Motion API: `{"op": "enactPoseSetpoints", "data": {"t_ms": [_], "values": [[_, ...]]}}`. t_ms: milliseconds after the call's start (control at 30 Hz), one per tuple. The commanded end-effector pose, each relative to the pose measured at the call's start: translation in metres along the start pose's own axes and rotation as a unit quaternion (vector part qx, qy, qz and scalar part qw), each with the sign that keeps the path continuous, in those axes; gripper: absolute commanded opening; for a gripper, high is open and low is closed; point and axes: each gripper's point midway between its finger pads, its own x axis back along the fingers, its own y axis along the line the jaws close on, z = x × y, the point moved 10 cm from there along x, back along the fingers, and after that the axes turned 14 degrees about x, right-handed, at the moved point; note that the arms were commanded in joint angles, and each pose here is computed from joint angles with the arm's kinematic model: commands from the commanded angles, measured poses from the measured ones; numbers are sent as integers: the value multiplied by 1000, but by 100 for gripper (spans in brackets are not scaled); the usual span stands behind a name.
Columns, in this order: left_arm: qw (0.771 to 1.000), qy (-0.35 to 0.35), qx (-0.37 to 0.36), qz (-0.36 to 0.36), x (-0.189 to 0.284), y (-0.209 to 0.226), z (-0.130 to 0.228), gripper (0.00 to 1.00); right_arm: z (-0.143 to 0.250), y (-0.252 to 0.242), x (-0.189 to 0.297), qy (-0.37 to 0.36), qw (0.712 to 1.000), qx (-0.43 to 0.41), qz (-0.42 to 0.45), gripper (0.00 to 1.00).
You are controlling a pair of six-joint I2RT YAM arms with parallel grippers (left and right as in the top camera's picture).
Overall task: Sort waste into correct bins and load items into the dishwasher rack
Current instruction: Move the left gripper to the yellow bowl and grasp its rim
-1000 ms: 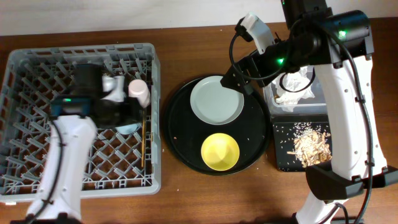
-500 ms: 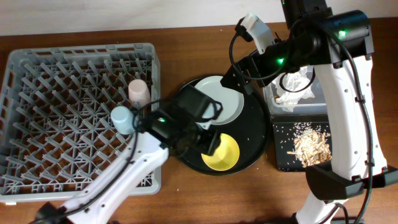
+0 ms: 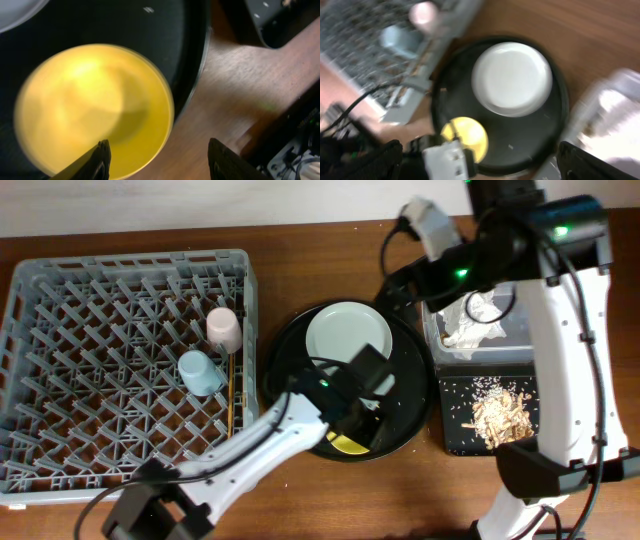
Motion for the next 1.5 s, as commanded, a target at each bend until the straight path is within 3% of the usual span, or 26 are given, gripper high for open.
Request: {"op": "enactPoseSetpoints", "data": {"t_ms": [0, 100, 267, 400, 800, 1433, 1467], "values": [[999, 0, -13, -29, -22, -9, 5, 60, 24, -44, 15, 15, 992, -110, 62, 99], [999, 6, -19, -51, -38, -12, 8, 60, 45, -74, 35, 4, 979, -180, 94, 99], [998, 19, -21, -58, -55, -11, 10, 56, 68, -99, 54, -4, 967, -225, 123, 99], [998, 19, -21, -58, -63, -11, 8, 41, 78, -108, 62, -8, 961, -243, 135, 99], [997, 23, -25, -71, -68, -10, 11, 27, 79, -110, 63, -8, 959, -246, 138, 99], [992, 12, -48, -113, -73, -13, 22, 24, 79, -110, 63, -8, 959, -246, 138, 99], [992, 12, -48, -113, -73, -13, 22, 21, 79, -110, 63, -8, 959, -246, 138, 99]]}}
